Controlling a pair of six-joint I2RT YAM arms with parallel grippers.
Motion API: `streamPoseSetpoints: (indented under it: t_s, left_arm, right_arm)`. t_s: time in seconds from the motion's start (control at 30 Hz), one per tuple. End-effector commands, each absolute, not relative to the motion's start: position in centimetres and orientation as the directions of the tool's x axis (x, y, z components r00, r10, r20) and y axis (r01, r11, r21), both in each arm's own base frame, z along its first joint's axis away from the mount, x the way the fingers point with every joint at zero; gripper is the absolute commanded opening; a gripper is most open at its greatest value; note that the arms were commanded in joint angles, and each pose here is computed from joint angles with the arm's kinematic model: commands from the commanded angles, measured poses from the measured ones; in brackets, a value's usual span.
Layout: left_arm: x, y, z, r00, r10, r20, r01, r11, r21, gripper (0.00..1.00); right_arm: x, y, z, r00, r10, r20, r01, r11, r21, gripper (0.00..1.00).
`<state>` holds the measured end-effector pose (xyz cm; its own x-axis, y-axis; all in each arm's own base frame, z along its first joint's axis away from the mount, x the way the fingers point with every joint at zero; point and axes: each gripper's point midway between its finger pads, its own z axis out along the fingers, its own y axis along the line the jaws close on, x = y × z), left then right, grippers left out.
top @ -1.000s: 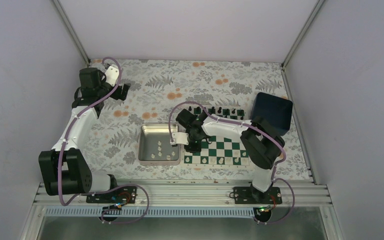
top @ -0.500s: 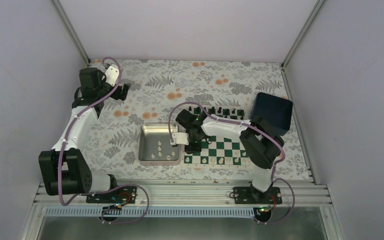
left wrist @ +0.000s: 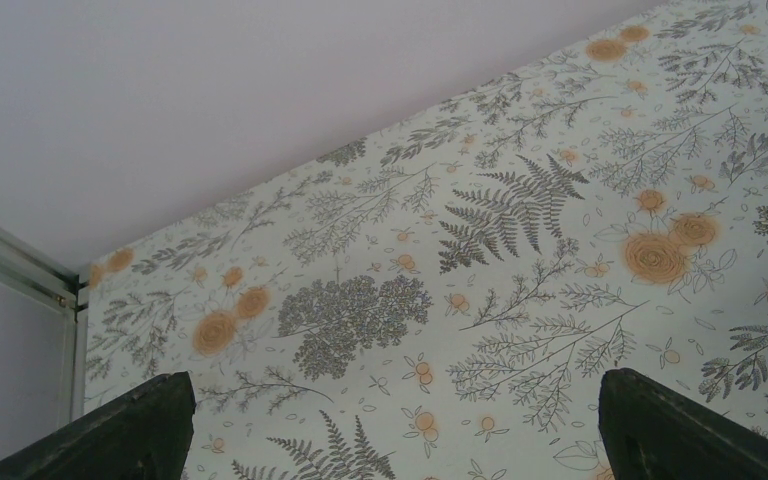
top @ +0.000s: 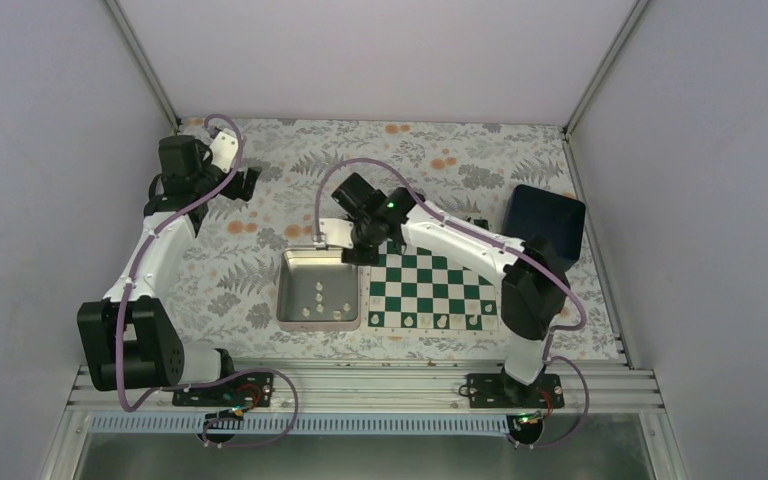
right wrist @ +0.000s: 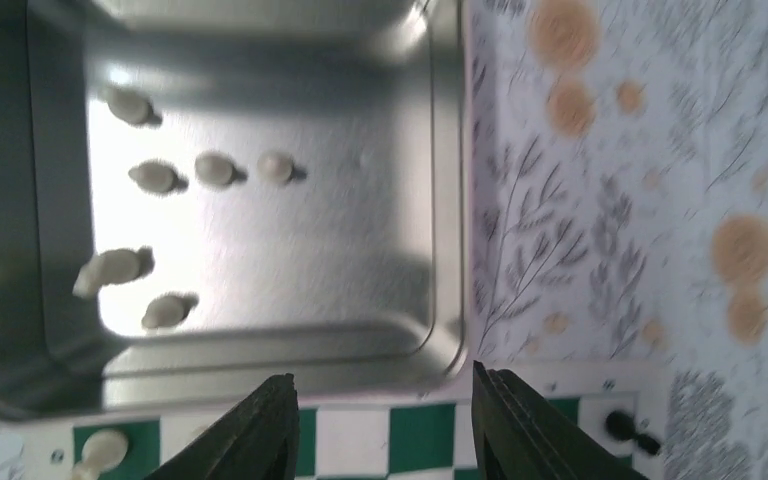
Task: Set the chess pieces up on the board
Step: Pick up the chess piece from the storage box.
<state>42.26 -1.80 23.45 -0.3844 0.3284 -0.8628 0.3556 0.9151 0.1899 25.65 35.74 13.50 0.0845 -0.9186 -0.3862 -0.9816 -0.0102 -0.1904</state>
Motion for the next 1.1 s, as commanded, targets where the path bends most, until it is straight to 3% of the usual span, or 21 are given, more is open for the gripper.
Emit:
streamPoseSetpoints:
  t_s: [0.0, 0.6, 1.07]
  left_arm:
    - [42.5, -1.9, 24.4, -0.348, 0.343, -0.873, 0.356, 0.91, 0.215, 1.0]
    - [42.4, -2.0, 24.3, -0.345, 0.344, -0.873, 0.364, 0.907, 0.214, 1.0]
    - [42.3, -2.0, 24.3, -0.341, 0.347, -0.874, 0.36, 0.907, 0.219, 1.0]
  right_arm:
    - [25.3, 38.7, 12.5, 0.128, -0.921, -0.369, -0.981, -0.064, -0.18, 0.46]
    - [23.1, 43.1, 5.2, 0.208, -0.923, -0.325, -0.978, -0.194, -0.073, 0.45]
    - [23.0, 44.7, 3.6, 0.216, -0.919, -0.33, -0.976, -0.194, -0.099, 0.44]
